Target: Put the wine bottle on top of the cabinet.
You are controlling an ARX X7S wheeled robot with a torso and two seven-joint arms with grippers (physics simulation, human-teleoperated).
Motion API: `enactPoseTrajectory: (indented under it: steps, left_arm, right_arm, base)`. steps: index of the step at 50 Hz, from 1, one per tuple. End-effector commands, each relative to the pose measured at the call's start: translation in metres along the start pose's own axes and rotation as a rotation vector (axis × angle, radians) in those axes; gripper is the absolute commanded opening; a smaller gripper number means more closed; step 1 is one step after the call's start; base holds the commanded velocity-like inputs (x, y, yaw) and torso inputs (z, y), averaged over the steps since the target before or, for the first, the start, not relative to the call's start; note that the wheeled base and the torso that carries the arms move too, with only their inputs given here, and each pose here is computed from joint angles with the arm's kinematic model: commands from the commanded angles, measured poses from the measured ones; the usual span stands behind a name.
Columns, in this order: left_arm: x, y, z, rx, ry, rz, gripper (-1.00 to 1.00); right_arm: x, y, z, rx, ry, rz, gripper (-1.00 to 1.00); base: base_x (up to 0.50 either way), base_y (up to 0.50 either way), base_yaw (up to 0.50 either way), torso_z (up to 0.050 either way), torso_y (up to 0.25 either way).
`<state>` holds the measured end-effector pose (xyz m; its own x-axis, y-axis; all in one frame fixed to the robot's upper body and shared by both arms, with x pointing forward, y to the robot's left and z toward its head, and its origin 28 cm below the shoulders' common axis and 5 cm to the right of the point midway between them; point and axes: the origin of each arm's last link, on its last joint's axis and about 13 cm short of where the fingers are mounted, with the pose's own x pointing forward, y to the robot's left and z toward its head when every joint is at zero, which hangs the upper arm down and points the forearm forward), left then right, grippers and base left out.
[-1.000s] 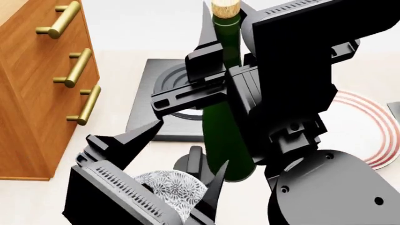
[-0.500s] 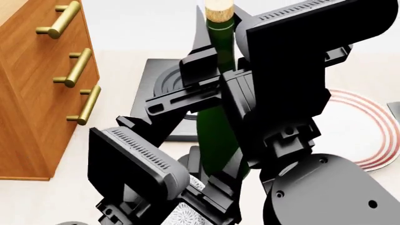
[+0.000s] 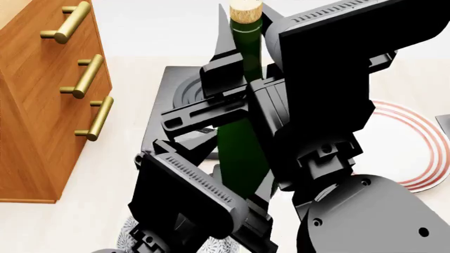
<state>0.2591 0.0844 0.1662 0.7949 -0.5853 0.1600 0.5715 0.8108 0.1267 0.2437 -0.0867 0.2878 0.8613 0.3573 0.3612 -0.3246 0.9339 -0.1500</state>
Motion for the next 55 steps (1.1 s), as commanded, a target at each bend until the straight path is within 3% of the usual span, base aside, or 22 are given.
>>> enactPoseTrajectory:
  steps: [1,22,23,42,55]
  left_arm:
    - [0.000,0.001,-0.004,0.034,0.011,0.036,-1.00]
    - [0.000,0.003,-0.002,0.025,0.007,0.041,-1.00]
    - [0.000,0.004,0.000,0.025,0.004,0.042,-1.00]
    - [0.000,0.009,0.008,0.018,-0.041,0.075,-1.00]
    - [0.006,0.025,0.002,0.037,-0.004,0.115,-1.00]
  right_arm:
    - [0.001,-0.002,0.001,-0.015,-0.009,-0.016,-1.00]
    - [0.002,-0.003,-0.005,-0.017,0.010,-0.050,-1.00]
    - [0.001,-0.003,-0.005,-0.018,0.010,-0.035,1.00]
    - [-0.005,-0.002,-0.010,0.008,0.010,-0.037,1.00]
    - [-0.040,0.004,0.006,0.032,-0.056,-0.029,1.00]
  base:
    - [0.00,0.00,0.00,0.000,0.000]
    - [0.00,0.00,0.00,0.000,0.001]
    - [0.00,0.00,0.00,0.000,0.000]
    - [0.00,0.00,0.00,0.000,0.001]
    - [0.00,0.00,0.00,0.001,0.001]
